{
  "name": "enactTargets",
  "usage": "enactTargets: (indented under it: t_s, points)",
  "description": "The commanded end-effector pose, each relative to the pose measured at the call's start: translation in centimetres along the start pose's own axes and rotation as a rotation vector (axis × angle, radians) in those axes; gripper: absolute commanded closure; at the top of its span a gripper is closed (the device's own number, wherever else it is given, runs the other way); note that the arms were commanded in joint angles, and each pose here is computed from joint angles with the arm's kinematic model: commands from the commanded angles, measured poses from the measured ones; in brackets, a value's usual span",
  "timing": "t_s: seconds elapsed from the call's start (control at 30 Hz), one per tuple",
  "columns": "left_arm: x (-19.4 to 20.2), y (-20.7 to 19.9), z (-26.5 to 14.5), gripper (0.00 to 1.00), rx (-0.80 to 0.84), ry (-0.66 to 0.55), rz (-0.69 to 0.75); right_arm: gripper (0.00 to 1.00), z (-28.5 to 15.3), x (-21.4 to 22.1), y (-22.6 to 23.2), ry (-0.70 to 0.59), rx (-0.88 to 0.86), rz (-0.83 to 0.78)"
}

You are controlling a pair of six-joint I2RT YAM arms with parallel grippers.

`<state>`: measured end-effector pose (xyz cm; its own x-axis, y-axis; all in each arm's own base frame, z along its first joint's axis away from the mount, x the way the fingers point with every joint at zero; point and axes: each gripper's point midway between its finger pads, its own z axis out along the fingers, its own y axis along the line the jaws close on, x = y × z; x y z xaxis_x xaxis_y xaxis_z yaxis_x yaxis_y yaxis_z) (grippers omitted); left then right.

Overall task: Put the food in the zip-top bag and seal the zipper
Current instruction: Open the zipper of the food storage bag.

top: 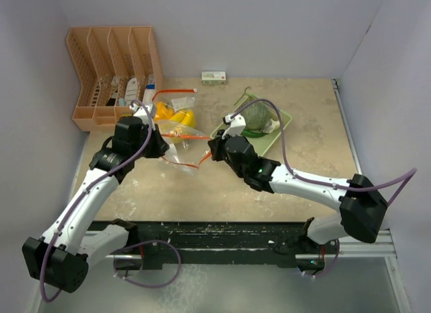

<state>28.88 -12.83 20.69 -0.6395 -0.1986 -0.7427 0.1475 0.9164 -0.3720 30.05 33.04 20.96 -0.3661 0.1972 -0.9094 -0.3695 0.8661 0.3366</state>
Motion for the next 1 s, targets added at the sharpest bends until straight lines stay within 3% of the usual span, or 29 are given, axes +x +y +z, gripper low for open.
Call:
enactTargets:
  t_s: [0.0, 0.13, 0.2, 0.33, 0.5, 0.6, 0.8, 0.97]
  points:
    - [0.8, 1.2, -2.7, 1.00, -0.062, 0.042, 0.079, 1.00, -0.2, 0.6, -5.7, 0.008, 0.220, 0.026]
    - [2.2, 1.4, -2.3, 1.00, -0.053, 0.089, 0.087, 1.00, 0.3, 1.7, -6.6, 0.044, 0.234, 0.014]
    - [2.6, 1.1, -1.5, 1.00, -0.026, 0.101, 0.072, 0.99, 0.6, 1.4, -4.9, 0.043, 0.127, -0.017]
    - [3.0, 0.3, 1.0, 1.00, 0.018, 0.111, -0.005, 0.74, 0.6, 0.6, 1.0, 0.056, -0.193, -0.091]
    - [4.7, 0.8, 4.5, 1.00, 0.011, 0.173, -0.065, 0.38, 0.7, 0.6, 4.2, 0.084, -0.358, -0.143]
    - [5.5, 1.5, 5.5, 1.00, -0.022, 0.203, -0.073, 0.25, 0.4, 0.5, 4.2, 0.074, -0.367, -0.137]
    - [5.5, 1.6, 5.7, 1.00, -0.025, 0.195, -0.082, 0.10, -1.9, -2.3, 3.8, 0.010, -0.350, -0.113]
    - [5.6, 1.5, 5.8, 1.00, -0.016, 0.194, -0.090, 0.09, -1.4, -5.0, -2.4, 0.007, -0.061, -0.059]
